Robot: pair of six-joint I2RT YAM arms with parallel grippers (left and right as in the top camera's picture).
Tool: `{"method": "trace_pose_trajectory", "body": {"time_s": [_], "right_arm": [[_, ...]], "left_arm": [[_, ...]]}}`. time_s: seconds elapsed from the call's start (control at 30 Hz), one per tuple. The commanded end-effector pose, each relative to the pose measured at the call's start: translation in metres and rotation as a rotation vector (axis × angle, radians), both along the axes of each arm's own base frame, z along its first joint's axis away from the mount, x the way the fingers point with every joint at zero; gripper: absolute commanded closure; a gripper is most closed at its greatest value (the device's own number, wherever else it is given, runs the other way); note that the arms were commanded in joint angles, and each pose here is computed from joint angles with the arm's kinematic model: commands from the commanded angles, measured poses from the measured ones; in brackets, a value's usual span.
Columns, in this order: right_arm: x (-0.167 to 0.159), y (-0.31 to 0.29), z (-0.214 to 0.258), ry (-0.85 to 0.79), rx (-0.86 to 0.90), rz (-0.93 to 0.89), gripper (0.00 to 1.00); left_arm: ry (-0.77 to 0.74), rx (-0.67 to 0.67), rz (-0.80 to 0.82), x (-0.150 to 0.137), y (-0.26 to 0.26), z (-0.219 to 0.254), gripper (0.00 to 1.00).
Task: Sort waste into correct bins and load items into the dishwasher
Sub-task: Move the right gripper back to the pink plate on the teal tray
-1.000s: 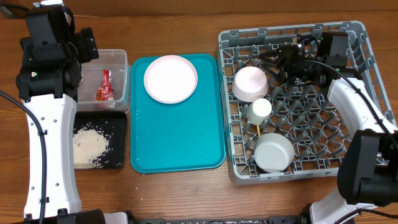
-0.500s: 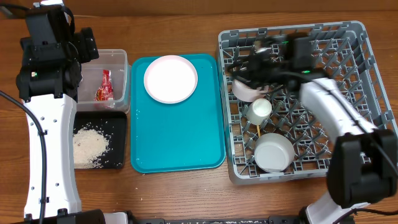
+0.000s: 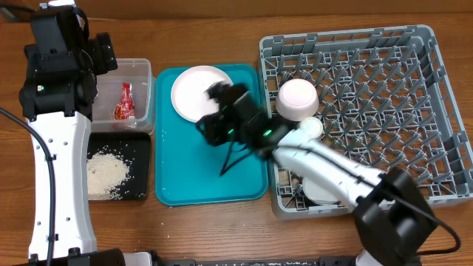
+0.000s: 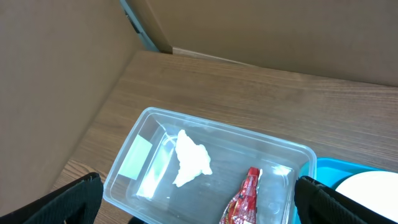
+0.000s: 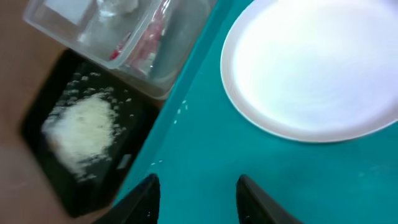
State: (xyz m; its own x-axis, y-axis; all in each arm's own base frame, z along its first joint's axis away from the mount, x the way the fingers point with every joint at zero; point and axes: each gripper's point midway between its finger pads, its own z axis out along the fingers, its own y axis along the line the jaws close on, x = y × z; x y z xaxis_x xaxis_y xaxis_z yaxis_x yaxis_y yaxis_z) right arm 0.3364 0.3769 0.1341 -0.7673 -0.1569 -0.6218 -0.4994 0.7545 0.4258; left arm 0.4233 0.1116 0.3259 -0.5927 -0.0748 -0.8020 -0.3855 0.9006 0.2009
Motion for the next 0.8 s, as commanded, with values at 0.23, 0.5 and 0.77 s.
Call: {"method": "trace_pose_trajectory", "body": {"time_s": [0.23,0.5,0.77], "right_arm": [[0.032,0.005,0.018,-0.377,-0.165,-0.155,0.57],[0.055,0.005,-0.034,-0.356,-0.195,-0.180,0.85],[0.059,0.008,-0.085,-0.321,-0.240,-0.170,0.90]], "left_arm": [[-0.021,-0.008,0.002,0.002,-0.001,0.006,0.00],[-0.021,-0.008,0.002,0.002,-0.001,0.006,0.00],[-0.021,-0.008,0.002,0.002,-0.001,0.006,0.00]]}}
